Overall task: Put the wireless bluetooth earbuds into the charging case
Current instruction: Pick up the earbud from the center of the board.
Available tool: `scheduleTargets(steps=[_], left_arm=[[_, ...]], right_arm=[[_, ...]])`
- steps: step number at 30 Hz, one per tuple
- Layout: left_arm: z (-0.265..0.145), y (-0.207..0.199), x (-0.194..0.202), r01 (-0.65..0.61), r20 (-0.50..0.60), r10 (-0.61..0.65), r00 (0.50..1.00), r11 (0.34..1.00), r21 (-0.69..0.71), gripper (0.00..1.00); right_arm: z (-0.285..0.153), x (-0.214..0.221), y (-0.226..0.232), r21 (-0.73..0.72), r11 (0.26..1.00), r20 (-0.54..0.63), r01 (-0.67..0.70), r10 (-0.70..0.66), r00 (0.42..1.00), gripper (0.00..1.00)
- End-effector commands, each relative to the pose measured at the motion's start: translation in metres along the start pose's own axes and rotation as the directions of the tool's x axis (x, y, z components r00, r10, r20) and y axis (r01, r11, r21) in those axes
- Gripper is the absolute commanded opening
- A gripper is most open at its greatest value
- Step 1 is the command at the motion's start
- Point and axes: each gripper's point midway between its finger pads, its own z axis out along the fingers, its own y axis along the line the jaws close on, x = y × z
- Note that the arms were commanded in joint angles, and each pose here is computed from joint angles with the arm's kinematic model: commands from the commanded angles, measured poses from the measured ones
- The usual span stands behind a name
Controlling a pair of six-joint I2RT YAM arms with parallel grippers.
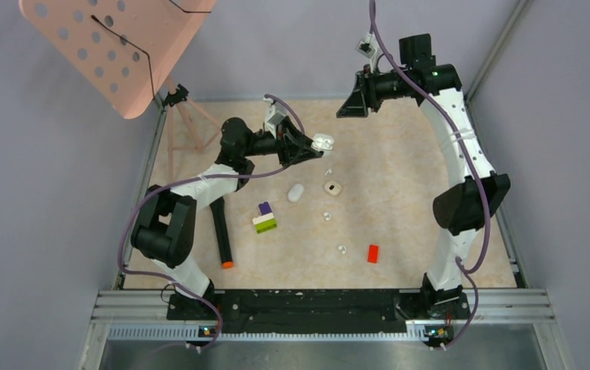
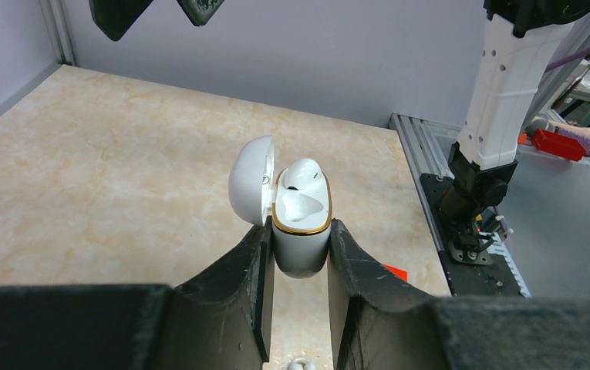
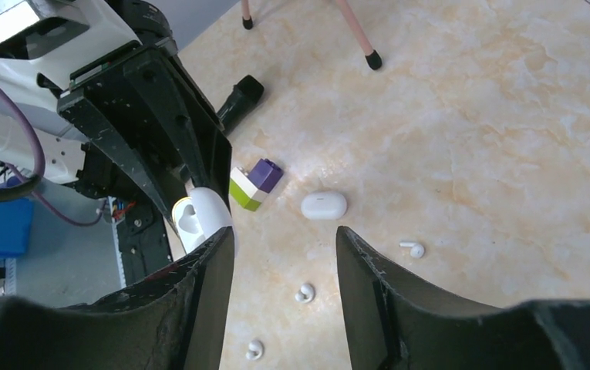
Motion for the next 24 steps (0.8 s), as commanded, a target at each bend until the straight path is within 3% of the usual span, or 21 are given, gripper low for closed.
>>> scheduleTargets(steps=[1, 6, 11, 14, 24], left_arm=[[-0.005, -0.001, -0.008, -0.016, 0.023, 0.016, 1.0, 1.0, -0.008, 0.0], [-0.026, 0.008, -0.03, -0.003, 0.066, 0.009, 0.998, 0.995, -0.103, 0.0], [-0.063, 0.015, -0.051, 0.006, 0.083, 0.013, 0.996, 0.976, -0.219, 0.0], [-0.084, 0.016, -0.053, 0.03, 0.092, -0.003, 0.996, 0.954, -0.298, 0.0], [-0.124, -0.001, -0.039, 0.109, 0.119, -0.06, 0.991, 0.879, -0.465, 0.0]], right_arm=[[-0.003, -0.005, 0.004, 0.014, 0.997, 0.016, 0.071, -0.071, 0.997, 0.51], [-0.003, 0.029, -0.051, 0.303, 0.953, -0.06, -0.012, 0.031, 0.998, 0.46], [0.01, 0.083, -0.077, 0.385, 0.923, -0.178, 0.005, 0.069, 0.982, 0.33], [0.02, 0.115, -0.11, 0.513, 0.855, -0.2, -0.073, 0.202, 0.959, 0.25], [0.099, 0.159, -0.146, 0.531, 0.843, -0.295, -0.091, 0.285, 0.912, 0.28]])
